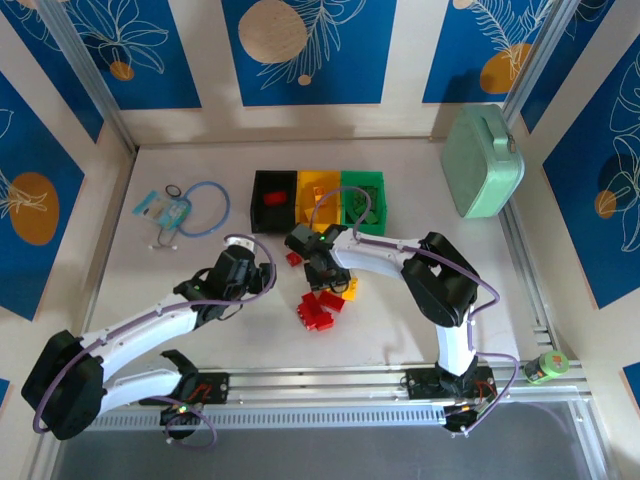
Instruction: Sort the legos into containers by color
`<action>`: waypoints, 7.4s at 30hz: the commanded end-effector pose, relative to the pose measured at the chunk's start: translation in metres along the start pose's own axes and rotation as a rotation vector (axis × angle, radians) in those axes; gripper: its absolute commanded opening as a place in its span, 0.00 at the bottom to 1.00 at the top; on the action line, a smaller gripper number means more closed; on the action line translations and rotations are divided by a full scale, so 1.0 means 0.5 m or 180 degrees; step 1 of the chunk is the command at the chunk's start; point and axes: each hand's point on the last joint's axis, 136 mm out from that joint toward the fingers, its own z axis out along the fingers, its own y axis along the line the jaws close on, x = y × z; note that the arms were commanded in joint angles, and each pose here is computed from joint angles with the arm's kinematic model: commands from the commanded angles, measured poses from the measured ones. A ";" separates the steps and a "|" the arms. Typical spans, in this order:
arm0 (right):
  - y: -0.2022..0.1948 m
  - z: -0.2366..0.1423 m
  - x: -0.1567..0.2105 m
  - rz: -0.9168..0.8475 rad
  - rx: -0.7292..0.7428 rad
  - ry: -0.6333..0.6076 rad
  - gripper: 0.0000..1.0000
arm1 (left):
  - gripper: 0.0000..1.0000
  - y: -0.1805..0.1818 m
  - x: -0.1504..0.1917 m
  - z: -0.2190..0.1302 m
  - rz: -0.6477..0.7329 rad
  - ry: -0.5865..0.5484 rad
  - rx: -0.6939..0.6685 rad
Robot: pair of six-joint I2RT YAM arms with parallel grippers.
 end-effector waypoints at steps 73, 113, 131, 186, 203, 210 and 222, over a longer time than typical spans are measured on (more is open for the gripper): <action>-0.218 -0.166 -0.165 0.0747 -0.0537 -0.0957 0.73 | 0.83 -0.125 -0.078 0.302 0.0438 0.0714 0.0169; -0.229 -0.135 -0.118 0.0865 -0.0589 -0.0855 0.72 | 0.37 -0.151 -0.069 0.228 0.0514 0.0723 0.0287; -0.258 -0.156 -0.080 0.0947 -0.0532 -0.0937 0.72 | 0.37 -0.235 -0.241 0.256 0.0540 0.0373 0.0483; -0.242 -0.132 -0.035 0.0903 -0.0567 -0.0780 0.76 | 0.85 -0.126 0.034 0.238 0.0407 0.1266 0.0283; -0.239 -0.132 -0.031 0.0874 -0.0546 -0.0781 0.75 | 0.59 -0.132 0.026 0.225 0.0399 0.1174 0.0299; -0.237 -0.134 -0.029 0.0860 -0.0535 -0.0792 0.75 | 0.43 -0.135 0.028 0.223 0.0382 0.1153 0.0329; -0.241 -0.139 -0.028 0.0880 -0.0531 -0.0832 0.74 | 0.32 -0.171 -0.068 0.189 0.0468 0.0772 0.0464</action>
